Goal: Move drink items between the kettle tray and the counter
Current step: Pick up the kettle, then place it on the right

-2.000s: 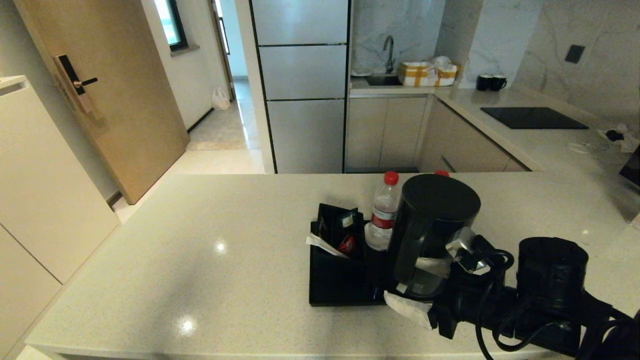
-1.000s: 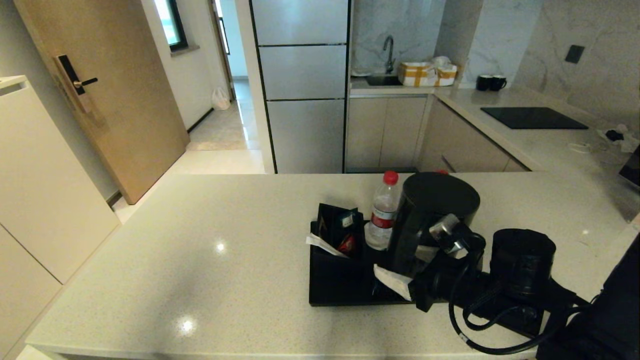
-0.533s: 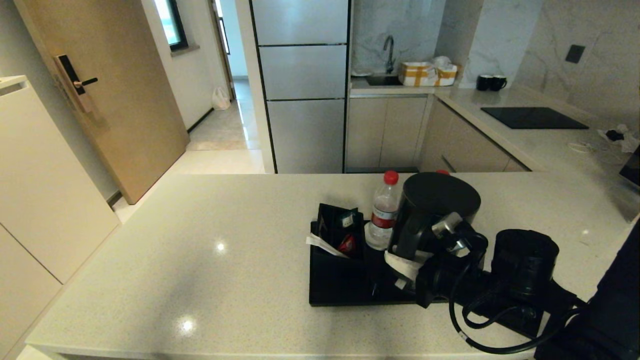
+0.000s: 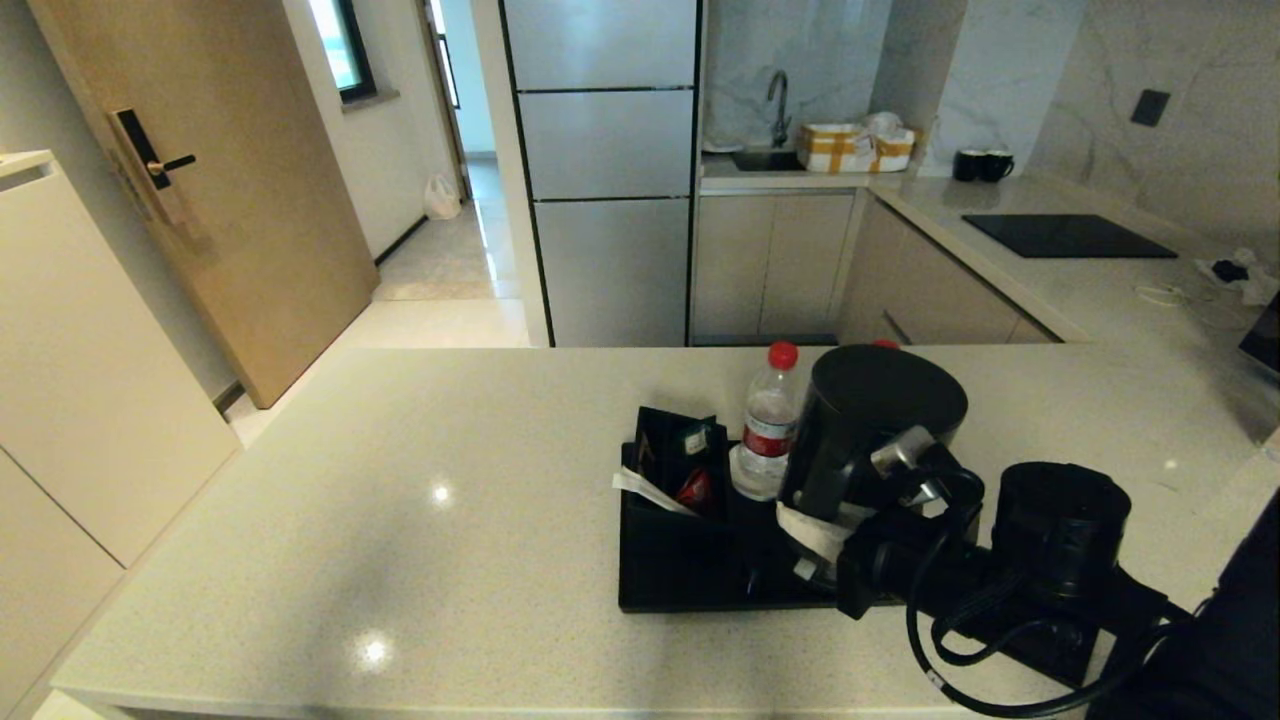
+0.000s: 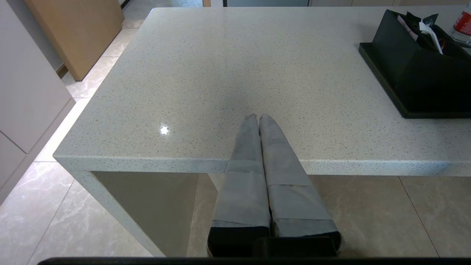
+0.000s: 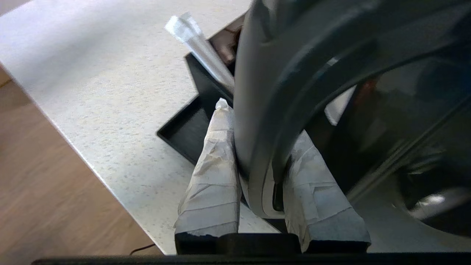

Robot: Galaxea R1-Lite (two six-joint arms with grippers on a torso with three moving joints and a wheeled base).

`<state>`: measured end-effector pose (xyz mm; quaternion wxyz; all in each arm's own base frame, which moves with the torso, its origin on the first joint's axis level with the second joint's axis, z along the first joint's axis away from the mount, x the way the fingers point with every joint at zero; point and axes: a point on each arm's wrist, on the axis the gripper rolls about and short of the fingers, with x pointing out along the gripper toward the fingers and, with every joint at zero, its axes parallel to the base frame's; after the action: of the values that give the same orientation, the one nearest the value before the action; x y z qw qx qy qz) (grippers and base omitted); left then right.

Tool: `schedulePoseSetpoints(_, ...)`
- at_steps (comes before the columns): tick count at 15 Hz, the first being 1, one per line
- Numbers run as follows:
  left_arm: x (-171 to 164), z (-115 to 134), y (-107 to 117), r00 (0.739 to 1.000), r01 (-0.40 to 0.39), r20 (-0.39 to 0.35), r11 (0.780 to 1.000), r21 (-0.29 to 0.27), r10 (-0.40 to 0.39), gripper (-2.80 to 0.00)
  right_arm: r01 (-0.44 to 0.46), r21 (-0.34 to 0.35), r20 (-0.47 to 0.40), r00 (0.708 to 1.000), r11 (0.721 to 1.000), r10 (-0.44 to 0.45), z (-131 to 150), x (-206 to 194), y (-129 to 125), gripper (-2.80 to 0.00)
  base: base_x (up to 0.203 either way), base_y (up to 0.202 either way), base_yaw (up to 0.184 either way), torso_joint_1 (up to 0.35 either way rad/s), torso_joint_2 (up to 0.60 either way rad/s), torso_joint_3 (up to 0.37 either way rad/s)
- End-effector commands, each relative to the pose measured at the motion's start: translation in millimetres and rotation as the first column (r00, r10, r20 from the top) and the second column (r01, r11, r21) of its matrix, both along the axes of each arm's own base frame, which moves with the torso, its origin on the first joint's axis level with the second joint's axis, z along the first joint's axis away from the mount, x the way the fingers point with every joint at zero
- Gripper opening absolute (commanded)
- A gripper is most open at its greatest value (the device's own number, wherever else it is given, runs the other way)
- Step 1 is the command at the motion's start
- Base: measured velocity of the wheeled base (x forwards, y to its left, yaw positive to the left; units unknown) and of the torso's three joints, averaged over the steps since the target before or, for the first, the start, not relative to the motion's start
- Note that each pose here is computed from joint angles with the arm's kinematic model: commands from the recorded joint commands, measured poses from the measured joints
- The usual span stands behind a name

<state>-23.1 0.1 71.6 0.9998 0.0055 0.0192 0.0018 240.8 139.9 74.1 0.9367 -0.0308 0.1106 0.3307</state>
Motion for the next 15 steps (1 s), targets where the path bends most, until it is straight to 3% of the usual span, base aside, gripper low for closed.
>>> schedulePoseSetpoints(1,0,0,0,1.000,-0.001,-0.002,1.000,0.000,0.001,-2.80,0.005,0.000,0.035,0.999,1.000,-0.005,12,-7,-2,-2.80,0.000,0.000,0.000,0.000,0.00,0.000)
schedulePoseSetpoints(4,0,0,0,1.000,-0.001,-0.002,1.000,0.000,0.001,-2.80,0.007,-0.078,0.061,0.998,0.997,-0.003,26,-16,-7,-2.80,0.000,0.000,0.000,0.000,0.00,0.000)
schedulePoseSetpoints(8,0,0,0,1.000,-0.001,-0.002,1.000,0.000,0.001,-2.80,0.020,-0.122,0.039,0.999,0.992,-0.015,40,-26,-14,-2.80,0.000,0.000,0.000,0.000,0.00,0.000)
schedulePoseSetpoints(15,0,0,0,1.000,-0.001,-0.002,1.000,0.000,0.001,-2.80,0.093,-0.176,0.078,0.994,0.980,-0.080,49,-27,-19,-2.80,0.000,0.000,0.000,0.000,0.00,0.000)
